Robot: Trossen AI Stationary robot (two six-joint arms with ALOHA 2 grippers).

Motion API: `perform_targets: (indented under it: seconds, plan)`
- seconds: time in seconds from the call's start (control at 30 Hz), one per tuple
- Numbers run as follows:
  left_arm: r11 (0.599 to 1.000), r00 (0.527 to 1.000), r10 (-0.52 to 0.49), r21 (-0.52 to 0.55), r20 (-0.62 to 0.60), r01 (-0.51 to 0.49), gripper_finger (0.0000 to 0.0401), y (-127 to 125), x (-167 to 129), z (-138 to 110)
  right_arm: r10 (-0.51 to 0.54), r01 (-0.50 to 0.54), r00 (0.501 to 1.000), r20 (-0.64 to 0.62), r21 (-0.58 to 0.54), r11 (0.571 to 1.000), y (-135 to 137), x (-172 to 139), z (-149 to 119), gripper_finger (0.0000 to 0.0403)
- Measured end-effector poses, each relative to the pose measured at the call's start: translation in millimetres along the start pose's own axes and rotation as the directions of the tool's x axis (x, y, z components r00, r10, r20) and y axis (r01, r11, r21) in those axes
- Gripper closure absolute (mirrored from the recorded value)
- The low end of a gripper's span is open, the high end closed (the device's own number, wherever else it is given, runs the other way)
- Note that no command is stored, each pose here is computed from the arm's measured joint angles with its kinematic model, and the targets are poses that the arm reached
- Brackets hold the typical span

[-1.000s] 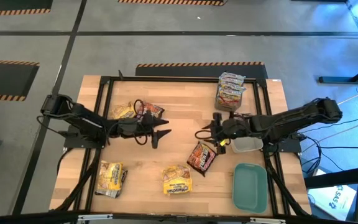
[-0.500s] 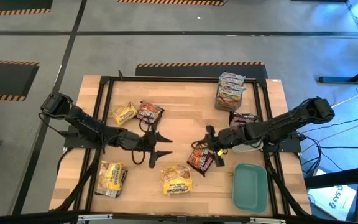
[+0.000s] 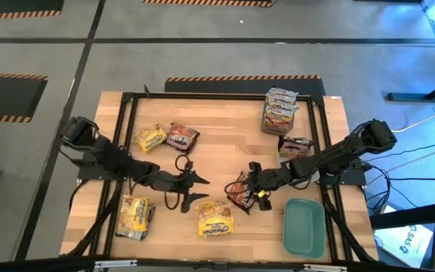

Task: Sort Maruchan noodles
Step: Put the black noodle pack into the gray bin

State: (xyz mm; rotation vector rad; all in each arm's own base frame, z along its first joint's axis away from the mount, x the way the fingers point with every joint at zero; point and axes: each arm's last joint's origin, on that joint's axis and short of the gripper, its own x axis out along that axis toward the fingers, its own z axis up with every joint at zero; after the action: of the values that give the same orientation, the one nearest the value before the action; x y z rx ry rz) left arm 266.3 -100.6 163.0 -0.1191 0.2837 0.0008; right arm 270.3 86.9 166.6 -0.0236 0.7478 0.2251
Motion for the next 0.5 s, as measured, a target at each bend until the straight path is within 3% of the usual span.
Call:
perform_targets:
  seconds: [0.2, 0.37, 0.5]
  plan:
    - [0.999, 0.999, 0.047, -0.008, -0.009, -0.047, 0.0185, 16.5, 8.6, -1.5, -0.058, 0.058, 0.996, -0.061, -0.001, 0.998, -2.0, -3.9, -2.4, 0.0172]
    - [1.000, 1.000, -0.001, -0.024, 0.007, 0.001, 0.0185, 36.4, 16.1, 7.1, -0.072, 0.093, 0.975, -0.208, 0.092, 0.991, -1.5, -12.7, 3.6, 0.0172]
    - [0.999, 0.999, 0.028, -0.015, -0.025, -0.029, 0.0185, 50.5, 39.3, 10.5, -0.033, 0.101, 0.941, -0.337, 0.186, 0.977, 5.4, -18.5, -2.4, 0.0172]
